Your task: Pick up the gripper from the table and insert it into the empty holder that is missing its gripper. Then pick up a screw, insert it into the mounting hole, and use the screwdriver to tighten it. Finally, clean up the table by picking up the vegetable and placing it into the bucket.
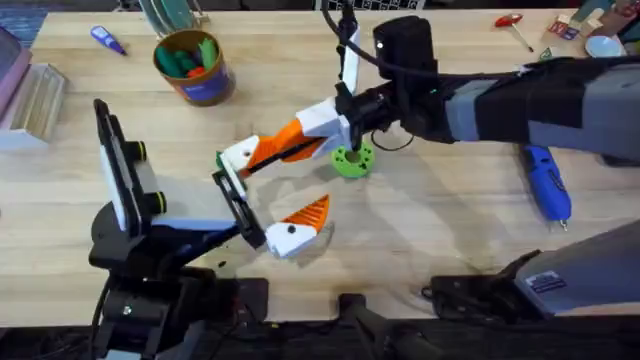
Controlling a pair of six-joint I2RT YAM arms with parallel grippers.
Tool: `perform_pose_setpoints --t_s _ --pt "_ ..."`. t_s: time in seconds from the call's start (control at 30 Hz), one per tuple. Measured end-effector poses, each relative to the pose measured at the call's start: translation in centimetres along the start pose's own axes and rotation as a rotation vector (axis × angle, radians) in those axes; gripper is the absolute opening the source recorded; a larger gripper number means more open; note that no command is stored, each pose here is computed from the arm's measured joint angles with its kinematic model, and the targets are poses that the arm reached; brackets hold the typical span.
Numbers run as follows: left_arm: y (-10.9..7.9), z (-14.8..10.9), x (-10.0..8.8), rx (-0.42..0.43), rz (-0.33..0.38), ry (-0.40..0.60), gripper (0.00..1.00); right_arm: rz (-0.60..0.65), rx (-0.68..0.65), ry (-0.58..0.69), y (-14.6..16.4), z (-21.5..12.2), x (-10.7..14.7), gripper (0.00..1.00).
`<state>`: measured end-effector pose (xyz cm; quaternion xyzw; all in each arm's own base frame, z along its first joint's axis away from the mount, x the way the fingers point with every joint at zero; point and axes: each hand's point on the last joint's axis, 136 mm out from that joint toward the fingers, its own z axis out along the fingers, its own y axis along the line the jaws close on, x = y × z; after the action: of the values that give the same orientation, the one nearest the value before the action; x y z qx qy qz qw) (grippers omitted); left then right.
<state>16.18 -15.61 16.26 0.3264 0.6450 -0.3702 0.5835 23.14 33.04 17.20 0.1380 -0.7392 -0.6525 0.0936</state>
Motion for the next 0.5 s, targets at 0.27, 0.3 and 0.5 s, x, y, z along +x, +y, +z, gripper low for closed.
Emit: perform_pose_setpoints --t_s 0.27,0.3,0.5 --pt "0.7 -0.1 -0.1 -0.040 -0.003 -0.003 0.985 -0.016 0.033 -0.033 0.0 0.8 -0.7 0.009" --pt "0.8 -0.1 -0.1 -0.045 -0.004 -0.003 0.985 -0.018 0.037 -0.038 0.0 0.9 -0.8 0.009" --pt "1.4 -0.2 -0.1 -0.076 -0.018 -0.006 0.985 -0.031 0.062 -0.066 -0.1 1.4 -1.3 0.009"
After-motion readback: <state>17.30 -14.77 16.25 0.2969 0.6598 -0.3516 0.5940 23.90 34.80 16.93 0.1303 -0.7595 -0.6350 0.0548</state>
